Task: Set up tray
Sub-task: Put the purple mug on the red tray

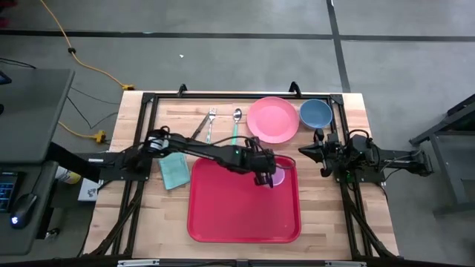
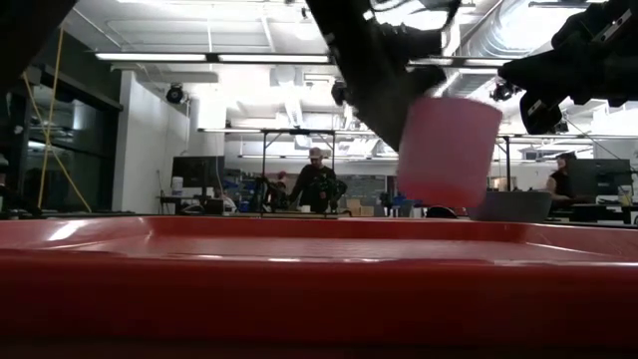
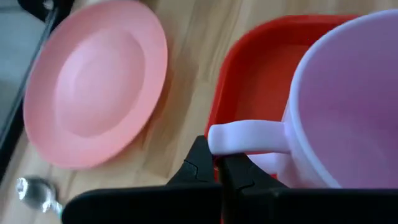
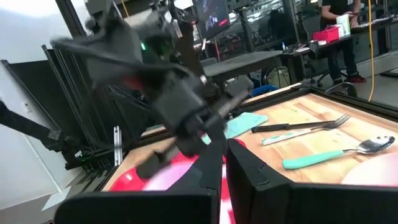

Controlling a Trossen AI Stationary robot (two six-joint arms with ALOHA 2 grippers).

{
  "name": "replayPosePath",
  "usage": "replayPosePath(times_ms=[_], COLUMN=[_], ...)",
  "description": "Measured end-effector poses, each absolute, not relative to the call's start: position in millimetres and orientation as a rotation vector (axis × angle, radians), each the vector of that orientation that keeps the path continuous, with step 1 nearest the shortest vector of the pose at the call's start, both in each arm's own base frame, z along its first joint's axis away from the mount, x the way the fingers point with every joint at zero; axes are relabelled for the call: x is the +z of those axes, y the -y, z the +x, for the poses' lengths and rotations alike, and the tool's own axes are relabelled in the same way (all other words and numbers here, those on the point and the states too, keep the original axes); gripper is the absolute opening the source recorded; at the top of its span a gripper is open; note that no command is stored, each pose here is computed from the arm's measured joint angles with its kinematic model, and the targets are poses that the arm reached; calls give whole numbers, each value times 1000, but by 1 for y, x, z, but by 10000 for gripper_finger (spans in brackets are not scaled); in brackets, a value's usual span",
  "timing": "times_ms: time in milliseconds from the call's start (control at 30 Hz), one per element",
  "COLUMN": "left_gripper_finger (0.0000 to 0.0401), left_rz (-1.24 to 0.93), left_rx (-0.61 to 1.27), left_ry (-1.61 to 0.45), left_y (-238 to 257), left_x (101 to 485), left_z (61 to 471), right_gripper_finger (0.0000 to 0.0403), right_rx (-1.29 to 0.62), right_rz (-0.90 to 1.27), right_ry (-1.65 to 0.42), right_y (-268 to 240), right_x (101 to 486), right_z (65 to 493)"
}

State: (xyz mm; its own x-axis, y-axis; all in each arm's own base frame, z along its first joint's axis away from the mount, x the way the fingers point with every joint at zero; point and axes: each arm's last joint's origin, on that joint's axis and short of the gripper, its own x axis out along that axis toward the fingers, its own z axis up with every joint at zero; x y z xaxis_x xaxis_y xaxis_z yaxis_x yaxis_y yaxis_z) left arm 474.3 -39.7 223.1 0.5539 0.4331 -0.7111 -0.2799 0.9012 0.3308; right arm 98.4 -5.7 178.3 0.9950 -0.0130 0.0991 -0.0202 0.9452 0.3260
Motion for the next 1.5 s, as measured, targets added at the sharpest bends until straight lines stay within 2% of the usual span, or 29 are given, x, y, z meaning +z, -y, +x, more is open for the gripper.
replayPosePath(times_ms=[300, 533, 767, 1500], left_gripper_finger=[16, 16, 16, 16], left_rz=[243, 166, -38, -67], left_rx=[447, 496, 533, 520], left_ry=[-788, -750, -727, -752], left_y=[32, 10, -1, 2], left_x=[220, 220, 203, 175], left_z=[488, 493, 494, 502], right_gripper_finger=[0, 0, 0, 0], right_rx=[4, 5, 5, 4], right_rz=[359, 354, 341, 326], right_ry=[89, 98, 100, 100], right_y=[6, 6, 6, 6], right_x=[177, 178, 178, 178], right_z=[100, 100, 100, 100])
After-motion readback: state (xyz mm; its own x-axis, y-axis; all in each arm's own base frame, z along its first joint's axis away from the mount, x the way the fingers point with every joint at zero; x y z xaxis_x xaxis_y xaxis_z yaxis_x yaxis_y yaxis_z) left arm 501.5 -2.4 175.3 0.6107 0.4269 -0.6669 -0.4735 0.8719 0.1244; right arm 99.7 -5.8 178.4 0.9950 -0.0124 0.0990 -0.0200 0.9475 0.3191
